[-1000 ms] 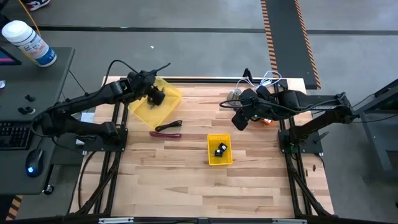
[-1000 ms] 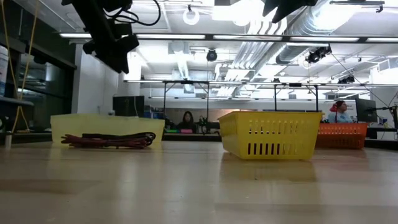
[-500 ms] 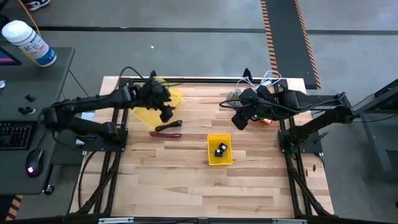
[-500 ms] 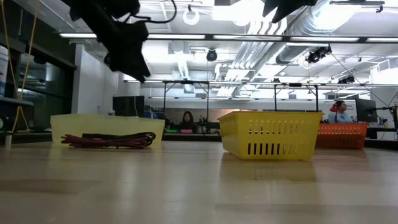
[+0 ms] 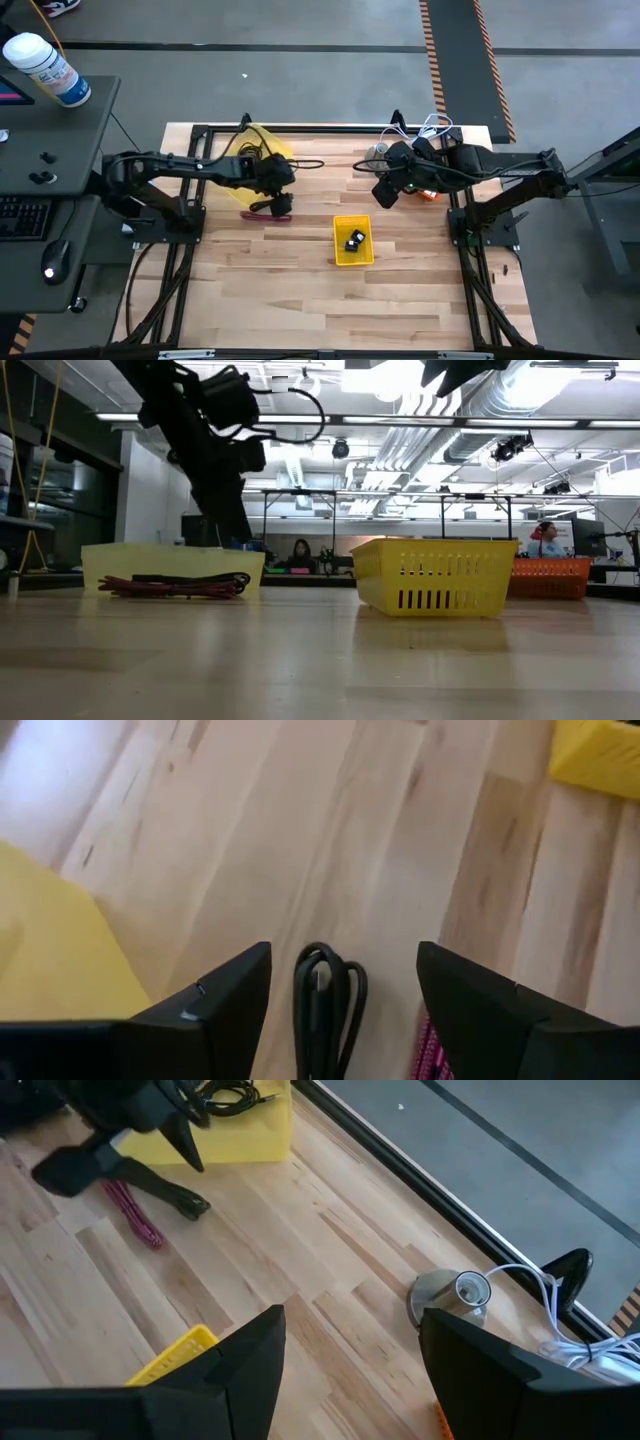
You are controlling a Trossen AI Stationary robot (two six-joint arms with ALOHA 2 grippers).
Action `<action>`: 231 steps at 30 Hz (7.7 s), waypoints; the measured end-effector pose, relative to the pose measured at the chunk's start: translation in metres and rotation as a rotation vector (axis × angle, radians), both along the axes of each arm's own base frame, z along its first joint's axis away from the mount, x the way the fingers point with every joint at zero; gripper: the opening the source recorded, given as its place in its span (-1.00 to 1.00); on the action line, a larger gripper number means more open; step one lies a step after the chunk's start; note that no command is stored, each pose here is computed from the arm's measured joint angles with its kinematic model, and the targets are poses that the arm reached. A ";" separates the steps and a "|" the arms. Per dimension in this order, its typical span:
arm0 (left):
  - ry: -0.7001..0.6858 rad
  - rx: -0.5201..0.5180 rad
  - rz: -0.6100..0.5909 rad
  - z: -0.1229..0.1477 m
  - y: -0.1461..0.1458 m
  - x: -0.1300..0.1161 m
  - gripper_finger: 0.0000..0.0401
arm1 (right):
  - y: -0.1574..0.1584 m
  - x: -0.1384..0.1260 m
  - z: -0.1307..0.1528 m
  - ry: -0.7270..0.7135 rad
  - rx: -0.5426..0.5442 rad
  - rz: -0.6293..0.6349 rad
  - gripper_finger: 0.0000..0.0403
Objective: Pick and place items into bin
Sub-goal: Put the black charger cable into the light yellow bin, then put the pink charger cable into the light yellow bin, then return to Home Position
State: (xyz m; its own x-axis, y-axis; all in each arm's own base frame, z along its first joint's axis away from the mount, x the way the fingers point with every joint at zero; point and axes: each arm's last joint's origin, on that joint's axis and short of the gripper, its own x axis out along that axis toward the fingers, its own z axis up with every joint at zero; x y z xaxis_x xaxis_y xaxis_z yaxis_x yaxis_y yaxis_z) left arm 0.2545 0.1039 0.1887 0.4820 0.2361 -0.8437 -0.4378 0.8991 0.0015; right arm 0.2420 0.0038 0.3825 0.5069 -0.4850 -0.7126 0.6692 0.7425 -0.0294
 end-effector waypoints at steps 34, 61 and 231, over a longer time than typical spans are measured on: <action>0.157 -0.079 -0.162 -0.047 0.006 0.022 -0.81 | 0.000 0.000 0.000 -0.004 -0.014 -0.007 0.09; 0.412 0.213 0.442 0.085 0.112 -0.006 -0.72 | 0.000 -0.001 0.000 0.002 -0.011 -0.021 0.09; -0.554 -0.064 0.139 0.081 0.010 -0.044 -0.94 | -0.004 -0.010 -0.005 0.096 -0.053 -0.063 0.09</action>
